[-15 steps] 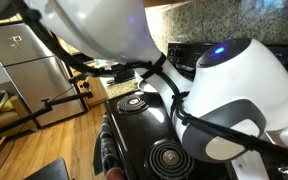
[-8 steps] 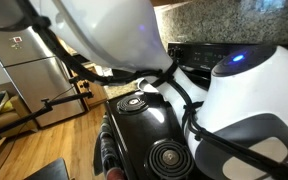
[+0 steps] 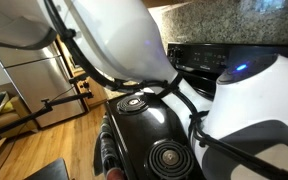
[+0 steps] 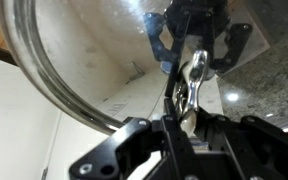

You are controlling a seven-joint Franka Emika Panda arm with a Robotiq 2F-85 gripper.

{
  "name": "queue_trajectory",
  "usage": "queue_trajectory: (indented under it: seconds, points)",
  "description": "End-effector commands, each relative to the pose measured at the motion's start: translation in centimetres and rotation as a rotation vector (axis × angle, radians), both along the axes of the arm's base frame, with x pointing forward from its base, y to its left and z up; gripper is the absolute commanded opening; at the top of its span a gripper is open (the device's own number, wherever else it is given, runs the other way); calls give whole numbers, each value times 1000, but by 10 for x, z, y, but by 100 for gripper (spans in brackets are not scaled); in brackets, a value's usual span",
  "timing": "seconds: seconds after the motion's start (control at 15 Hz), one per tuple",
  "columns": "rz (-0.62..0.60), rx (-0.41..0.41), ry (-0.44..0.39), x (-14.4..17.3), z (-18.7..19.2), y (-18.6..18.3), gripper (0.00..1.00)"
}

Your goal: Uncover the pan and put the lid on the counter to the right

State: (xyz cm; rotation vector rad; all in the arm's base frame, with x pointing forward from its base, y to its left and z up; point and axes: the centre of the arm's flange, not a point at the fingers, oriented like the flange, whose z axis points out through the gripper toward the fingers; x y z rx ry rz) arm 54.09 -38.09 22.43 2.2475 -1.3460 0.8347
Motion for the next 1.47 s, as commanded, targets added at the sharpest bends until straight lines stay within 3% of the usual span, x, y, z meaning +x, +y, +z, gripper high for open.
queue_trajectory:
  seconds: [0.0,1.4]
  points:
    - [-30,5,-1,20,-2,-1,4]
    - [-38,50,111,57,-68,7,4]
